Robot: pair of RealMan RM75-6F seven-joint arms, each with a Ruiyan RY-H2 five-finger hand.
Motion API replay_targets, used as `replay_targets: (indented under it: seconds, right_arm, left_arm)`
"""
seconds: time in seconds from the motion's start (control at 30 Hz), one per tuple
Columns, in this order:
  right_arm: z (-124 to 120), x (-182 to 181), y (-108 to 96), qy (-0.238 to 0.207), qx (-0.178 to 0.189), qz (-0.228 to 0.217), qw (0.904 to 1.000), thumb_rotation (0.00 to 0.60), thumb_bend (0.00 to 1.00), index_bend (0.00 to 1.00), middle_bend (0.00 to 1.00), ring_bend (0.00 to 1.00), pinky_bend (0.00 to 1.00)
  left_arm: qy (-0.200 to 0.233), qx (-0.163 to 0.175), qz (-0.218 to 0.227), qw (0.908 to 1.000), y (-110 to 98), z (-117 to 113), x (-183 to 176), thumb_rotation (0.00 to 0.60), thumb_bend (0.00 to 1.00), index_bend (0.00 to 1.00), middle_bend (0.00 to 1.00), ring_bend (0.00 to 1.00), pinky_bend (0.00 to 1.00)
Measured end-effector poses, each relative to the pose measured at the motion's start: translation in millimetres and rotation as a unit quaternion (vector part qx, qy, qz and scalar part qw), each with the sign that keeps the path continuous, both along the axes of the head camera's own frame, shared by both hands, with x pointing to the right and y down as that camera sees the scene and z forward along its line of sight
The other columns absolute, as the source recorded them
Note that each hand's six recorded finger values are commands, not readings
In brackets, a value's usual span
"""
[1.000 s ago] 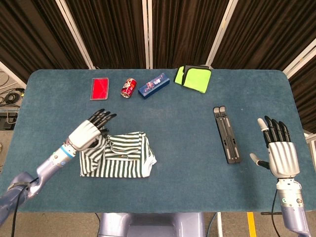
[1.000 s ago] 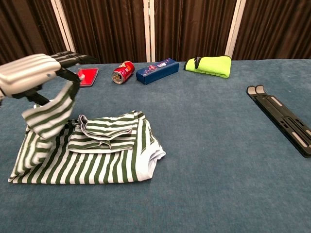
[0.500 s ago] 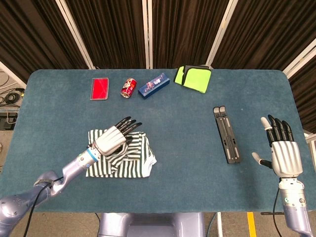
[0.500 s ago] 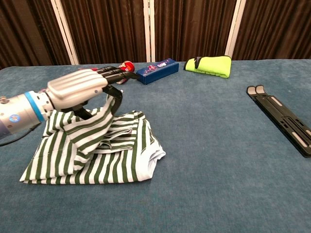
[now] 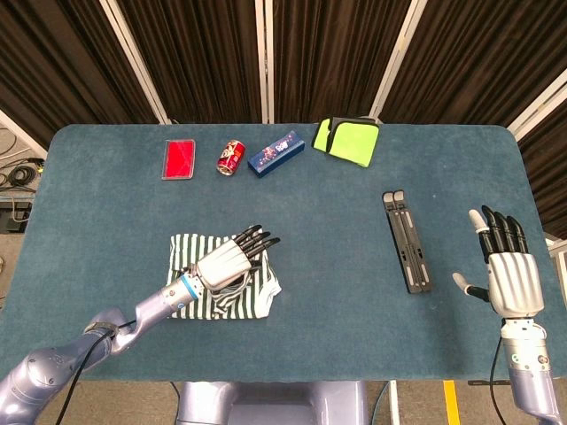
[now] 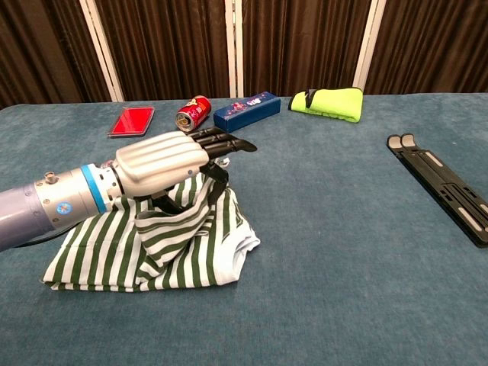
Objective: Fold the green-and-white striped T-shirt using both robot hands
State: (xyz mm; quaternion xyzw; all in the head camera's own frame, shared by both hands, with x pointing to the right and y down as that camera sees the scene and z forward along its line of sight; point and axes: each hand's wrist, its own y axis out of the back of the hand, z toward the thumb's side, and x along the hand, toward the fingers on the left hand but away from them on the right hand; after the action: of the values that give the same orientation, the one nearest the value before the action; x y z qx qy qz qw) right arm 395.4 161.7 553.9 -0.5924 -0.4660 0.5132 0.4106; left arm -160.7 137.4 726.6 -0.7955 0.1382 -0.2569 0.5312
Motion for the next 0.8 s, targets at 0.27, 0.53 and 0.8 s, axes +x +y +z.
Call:
replay_targets:
  seconds: [0.27,0.53,0.8]
  right_arm:
    - [-1.1,1.5,-0.2,-0.002,0.000,0.003,1.0000,0.600,0.00,0.06,0.00,0.00,0.00]
    - [-1.8,2.1,0.0,-0.002,0.000,0.003,1.0000,0.600,0.00,0.06,0.00,0.00,0.00]
    - [-3.0,-0.1,1.3,-0.003,0.002,0.000,1.0000,0.600,0.00,0.06,0.00,0.00,0.00]
  left_arm:
    - [-0.007,-0.007,-0.001,1.0000,2.8,5.5,10.1,0.600,0.53,0.02,0.00,0.00,0.00]
    - [0.029,-0.038,-0.030,0.9984,1.9,-7.8,21.7,0.600,0.29,0.00,0.00,0.00,0.00]
    - [0.079,-0.034,-0.058,0.9946,-11.6,-40.4,25.8,0.600,0.26,0.00,0.00,0.00,0.00]
